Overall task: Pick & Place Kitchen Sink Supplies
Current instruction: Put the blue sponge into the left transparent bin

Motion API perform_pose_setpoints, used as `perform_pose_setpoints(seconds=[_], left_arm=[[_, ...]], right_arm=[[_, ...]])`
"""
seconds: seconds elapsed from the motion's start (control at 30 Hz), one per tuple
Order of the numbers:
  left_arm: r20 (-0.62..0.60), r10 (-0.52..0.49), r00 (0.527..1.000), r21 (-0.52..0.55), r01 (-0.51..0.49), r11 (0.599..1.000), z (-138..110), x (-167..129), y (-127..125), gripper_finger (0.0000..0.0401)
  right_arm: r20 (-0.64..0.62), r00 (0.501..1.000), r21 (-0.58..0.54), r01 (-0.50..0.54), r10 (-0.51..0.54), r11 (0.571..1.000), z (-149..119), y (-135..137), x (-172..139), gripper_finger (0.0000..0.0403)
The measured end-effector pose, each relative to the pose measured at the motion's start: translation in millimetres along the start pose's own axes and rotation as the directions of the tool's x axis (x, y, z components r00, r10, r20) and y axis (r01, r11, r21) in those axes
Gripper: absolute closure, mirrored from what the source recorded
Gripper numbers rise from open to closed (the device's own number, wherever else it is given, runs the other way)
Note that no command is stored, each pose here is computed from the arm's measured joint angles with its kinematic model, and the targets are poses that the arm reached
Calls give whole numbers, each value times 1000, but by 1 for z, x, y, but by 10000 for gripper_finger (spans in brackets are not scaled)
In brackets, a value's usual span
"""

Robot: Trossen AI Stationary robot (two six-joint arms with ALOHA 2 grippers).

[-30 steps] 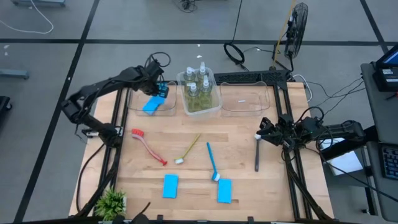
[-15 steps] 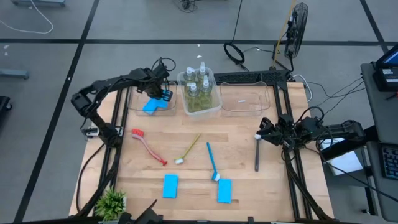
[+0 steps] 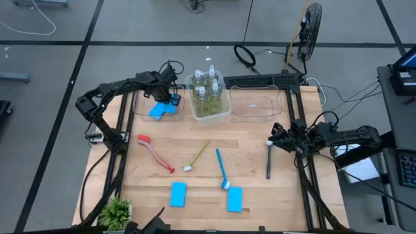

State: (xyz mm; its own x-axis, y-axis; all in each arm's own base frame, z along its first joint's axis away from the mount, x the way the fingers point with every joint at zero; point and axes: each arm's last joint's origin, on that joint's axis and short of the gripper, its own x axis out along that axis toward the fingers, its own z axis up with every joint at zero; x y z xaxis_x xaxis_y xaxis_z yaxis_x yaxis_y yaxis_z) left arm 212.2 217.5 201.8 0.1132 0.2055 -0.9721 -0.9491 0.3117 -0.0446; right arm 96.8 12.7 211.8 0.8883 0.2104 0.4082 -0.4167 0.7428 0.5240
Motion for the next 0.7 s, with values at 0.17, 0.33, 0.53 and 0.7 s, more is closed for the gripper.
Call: perform_pose_setpoints(seconds=[0.17,0.33,0.53,0.7], left_arm=[[-7,-9,1000,2,9,1000,0,0,0,345],[-38,9,999,26,-8,1000,-3,0,1,299],[-27,33,999,28,-32,999,-7,-12,8,233],[71,-14,997,18,13,1000,-12,-44,13,188]], right_arm=[[0,1000,0,0,0,1000,0,0,0,289],[-1,1000,0,0,0,1000,0,0,0,289],[-3,1000,1,-3,3,1000,0,0,0,289],[-3,1000,1,-3,3,1000,0,0,0,289]])
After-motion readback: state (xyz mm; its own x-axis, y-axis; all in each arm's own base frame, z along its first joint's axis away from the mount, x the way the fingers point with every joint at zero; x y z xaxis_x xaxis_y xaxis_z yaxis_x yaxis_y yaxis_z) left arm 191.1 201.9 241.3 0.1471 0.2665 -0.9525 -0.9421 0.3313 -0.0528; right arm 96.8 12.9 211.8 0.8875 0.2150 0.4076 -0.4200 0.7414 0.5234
